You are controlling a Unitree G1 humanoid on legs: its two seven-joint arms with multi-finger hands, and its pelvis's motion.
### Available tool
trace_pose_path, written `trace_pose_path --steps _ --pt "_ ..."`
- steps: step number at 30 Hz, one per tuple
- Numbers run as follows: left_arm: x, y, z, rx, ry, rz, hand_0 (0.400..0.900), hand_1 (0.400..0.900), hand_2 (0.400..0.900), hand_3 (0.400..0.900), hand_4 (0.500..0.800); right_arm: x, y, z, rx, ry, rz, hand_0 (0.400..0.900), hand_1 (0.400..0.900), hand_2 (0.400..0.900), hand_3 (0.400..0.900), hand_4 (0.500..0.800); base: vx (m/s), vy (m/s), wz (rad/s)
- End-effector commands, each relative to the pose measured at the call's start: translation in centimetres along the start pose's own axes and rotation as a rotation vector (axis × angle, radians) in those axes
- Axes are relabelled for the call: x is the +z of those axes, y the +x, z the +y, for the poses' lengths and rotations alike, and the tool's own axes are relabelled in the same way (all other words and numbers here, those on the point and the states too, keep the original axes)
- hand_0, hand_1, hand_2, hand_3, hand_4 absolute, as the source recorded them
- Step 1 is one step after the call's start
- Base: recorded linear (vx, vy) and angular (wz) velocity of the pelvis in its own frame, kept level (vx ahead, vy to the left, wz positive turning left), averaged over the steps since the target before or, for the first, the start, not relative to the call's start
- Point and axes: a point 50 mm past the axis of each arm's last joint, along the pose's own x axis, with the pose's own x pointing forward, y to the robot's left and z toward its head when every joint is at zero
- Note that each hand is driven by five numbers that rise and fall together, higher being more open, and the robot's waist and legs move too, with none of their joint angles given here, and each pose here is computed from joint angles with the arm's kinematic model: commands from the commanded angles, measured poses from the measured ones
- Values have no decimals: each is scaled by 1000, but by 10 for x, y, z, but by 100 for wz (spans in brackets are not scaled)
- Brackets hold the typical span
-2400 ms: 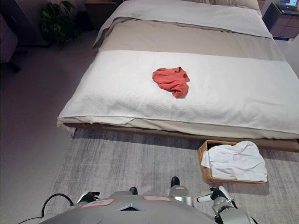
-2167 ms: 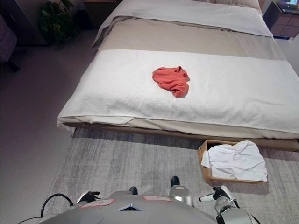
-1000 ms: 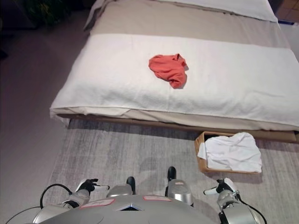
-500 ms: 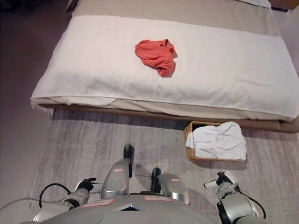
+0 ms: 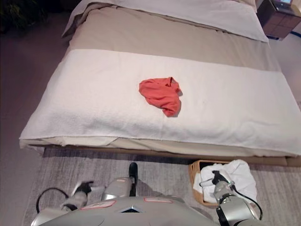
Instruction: Put the clothes on the bed into the basket.
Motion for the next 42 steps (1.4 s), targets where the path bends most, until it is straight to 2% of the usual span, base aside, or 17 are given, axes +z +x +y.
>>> trace_pose_path --steps 1,6,11,15,18,20,25,27,33,42 --pt "-7 3 28 100 15 18 900 900 900 900 800 -8 4 -36 -136 4 25 900 900 900 900 800 374 135 47" --pt "-8 3 28 92 50 23 900 900 900 900 800 -18 3 -31 -127 -30 58 900 900 900 900 800 329 -31 45" --pt "-13 2 26 84 65 31 900 900 900 900 800 -4 5 -46 -181 -96 -16 900 900 900 900 800 209 -78 29" --pt "-20 0 13 59 65 35 900 900 900 900 800 15 5 -80 -290 -111 -94 900 900 900 900 800 158 -107 24" --pt "-25 -3 0 24 73 42 900 900 900 900 800 43 2 -126 -415 -91 -174 900 900 900 900 800 120 -80 13" --pt "-18 -3 -2 25 70 21 900 900 900 900 800 76 -7 -158 -503 -71 -275 900 900 900 900 800 -29 -75 13" --pt "-13 -3 -6 19 68 9 900 900 900 900 800 127 -27 -200 -607 -61 -398 900 900 900 900 800 0 -58 15" --pt "-12 -3 -7 17 65 8 900 900 900 900 800 136 -30 -204 -612 -57 -414 900 900 900 900 800 -8 -48 20" --pt "-13 -3 -8 15 36 29 900 900 900 900 800 204 -61 -227 -646 -60 -558 900 900 900 900 800 -54 -49 17" --pt "-17 -3 -3 60 -42 54 900 900 900 900 800 238 -101 -273 -773 71 -641 900 900 900 900 800 -50 -40 19"
